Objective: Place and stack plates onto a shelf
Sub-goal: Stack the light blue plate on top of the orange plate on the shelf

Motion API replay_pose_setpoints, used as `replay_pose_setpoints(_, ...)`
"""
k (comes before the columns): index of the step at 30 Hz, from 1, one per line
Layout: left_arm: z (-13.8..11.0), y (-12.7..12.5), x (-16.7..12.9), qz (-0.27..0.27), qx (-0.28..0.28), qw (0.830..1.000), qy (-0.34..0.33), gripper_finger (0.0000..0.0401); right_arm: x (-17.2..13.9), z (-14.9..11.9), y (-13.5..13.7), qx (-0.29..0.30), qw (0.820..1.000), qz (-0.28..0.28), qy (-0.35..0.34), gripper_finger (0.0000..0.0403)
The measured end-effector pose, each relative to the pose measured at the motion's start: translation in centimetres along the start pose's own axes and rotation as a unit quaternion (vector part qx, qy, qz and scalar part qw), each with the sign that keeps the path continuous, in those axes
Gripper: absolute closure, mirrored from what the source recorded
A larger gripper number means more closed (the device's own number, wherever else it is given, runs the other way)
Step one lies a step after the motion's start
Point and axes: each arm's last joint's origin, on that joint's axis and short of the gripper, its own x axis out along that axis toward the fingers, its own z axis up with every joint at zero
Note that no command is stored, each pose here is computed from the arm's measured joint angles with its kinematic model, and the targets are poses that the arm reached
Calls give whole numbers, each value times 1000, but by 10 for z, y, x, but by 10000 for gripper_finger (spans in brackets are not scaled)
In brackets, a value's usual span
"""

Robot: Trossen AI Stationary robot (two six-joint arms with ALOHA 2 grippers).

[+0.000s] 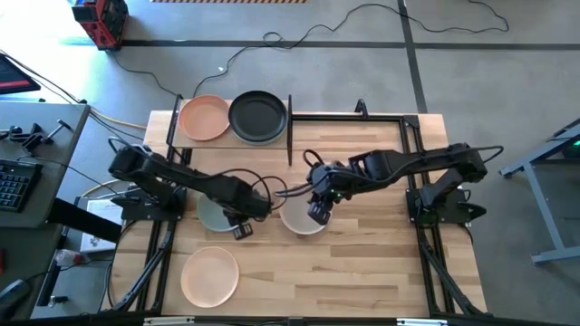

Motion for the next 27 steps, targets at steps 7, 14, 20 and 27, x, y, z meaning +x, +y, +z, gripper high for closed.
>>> replay_pose_setpoints(7,-12,6,35,-11,-45,998,37,342,-1,-4,8,-9,1000,11,-1,268)
replay_pose_setpoints(14,-8,0,42,-53,-47,997,16,348,-1,-4,8,12,1000,10,-1,268)
replay_pose_setpoints(20,-5,-2,42,-54,-50,997,-9,349,-1,-4,8,12,1000,11,-2,268)
replay_pose_setpoints(27,-2,-4,43,-56,-60,996,-17,349,-1,-4,8,14,1000,10,-2,268)
